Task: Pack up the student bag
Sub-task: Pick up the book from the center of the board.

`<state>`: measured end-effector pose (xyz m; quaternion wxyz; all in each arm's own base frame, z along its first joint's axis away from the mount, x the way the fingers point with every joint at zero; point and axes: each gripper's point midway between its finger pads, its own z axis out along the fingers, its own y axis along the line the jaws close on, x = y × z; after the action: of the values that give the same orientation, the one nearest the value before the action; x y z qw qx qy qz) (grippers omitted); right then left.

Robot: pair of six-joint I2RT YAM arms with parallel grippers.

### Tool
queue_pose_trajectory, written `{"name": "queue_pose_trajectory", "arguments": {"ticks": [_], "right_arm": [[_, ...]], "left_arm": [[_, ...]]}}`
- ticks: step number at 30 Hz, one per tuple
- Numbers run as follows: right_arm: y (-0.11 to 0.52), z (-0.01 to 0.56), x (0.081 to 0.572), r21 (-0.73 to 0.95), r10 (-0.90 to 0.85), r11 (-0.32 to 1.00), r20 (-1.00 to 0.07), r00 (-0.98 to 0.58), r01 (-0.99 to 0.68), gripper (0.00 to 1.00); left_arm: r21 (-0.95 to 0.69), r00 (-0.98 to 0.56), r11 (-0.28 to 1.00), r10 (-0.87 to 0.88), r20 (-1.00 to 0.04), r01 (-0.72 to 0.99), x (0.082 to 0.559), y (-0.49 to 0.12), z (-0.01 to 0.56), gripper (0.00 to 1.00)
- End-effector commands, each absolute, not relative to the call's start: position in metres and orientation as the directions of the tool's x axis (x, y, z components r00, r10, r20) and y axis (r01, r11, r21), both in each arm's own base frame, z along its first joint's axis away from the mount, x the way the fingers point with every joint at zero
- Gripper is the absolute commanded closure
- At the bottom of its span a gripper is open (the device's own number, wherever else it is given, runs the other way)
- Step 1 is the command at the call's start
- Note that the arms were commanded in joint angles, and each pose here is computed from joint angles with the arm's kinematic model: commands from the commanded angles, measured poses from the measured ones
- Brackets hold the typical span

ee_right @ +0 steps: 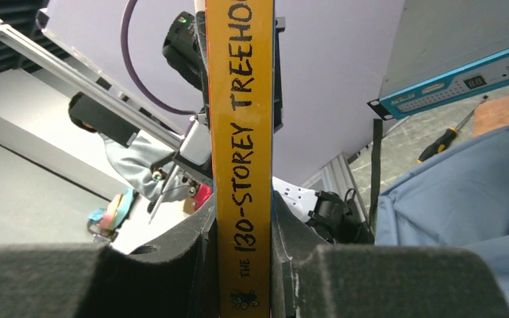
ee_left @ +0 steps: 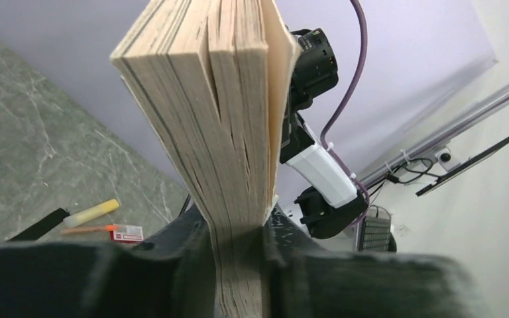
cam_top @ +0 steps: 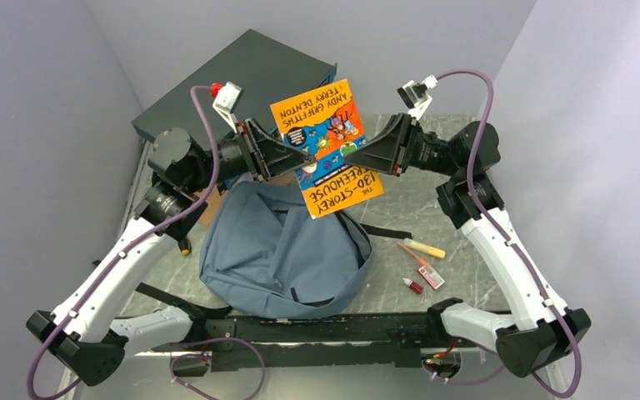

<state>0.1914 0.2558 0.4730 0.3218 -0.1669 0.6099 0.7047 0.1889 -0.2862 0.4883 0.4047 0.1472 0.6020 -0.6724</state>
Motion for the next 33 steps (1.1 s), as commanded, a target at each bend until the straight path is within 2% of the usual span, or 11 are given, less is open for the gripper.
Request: {"name": "queue_pose_trajectory", "arguments": {"ticks": [1,2,5,7,10,13,18,23,28,33], "right_arm": [[0.256,0.469,0.200,0.745,0.255,0.037,-0.651,-0.715,-0.666,0.91],[0.256,0.470,0.204,0.748,0.288,0.044,-0.644,-0.709,-0.662,0.80],[0.246,0.480,0.213,0.769,0.488,-0.013,-0.553,-0.675,-0.639,0.39],[0.238,0.481,0.212,0.776,0.614,-0.088,-0.451,-0.647,-0.624,0.25],[0.236,0.471,0.215,0.794,0.707,-0.099,-0.368,-0.603,-0.600,0.13],[0.245,0.473,0.211,0.784,0.715,-0.158,-0.328,-0.617,-0.600,0.12],[0.274,0.487,0.207,0.741,0.702,-0.239,-0.315,-0.639,-0.628,0.14],[0.288,0.493,0.203,0.718,0.711,-0.230,-0.336,-0.617,-0.657,0.23],[0.291,0.494,0.203,0.724,0.719,-0.191,-0.357,-0.597,-0.663,0.25],[0.295,0.499,0.201,0.714,0.705,-0.178,-0.388,-0.594,-0.677,0.37]], "left_arm": [[-0.625,-0.528,0.075,-0.464,-0.711,0.777,0.189,-0.274,0.511,0.89],[-0.626,-0.521,0.077,-0.481,-0.705,0.776,0.192,-0.274,0.513,0.98],[-0.620,-0.482,0.082,-0.552,-0.680,0.780,0.200,-0.267,0.524,1.00],[-0.620,-0.449,0.091,-0.608,-0.654,0.779,0.205,-0.259,0.533,1.00],[-0.609,-0.388,0.097,-0.691,-0.610,0.787,0.208,-0.245,0.548,1.00],[-0.607,-0.372,0.078,-0.726,-0.579,0.791,0.209,-0.240,0.558,1.00],[-0.627,-0.436,-0.004,-0.722,-0.537,0.779,0.212,-0.249,0.556,1.00],[-0.636,-0.453,-0.028,-0.725,-0.519,0.771,0.214,-0.247,0.553,1.00],[-0.629,-0.434,-0.004,-0.726,-0.533,0.778,0.213,-0.244,0.551,1.00],[-0.647,-0.468,-0.036,-0.721,-0.511,0.762,0.214,-0.245,0.546,1.00]]}}
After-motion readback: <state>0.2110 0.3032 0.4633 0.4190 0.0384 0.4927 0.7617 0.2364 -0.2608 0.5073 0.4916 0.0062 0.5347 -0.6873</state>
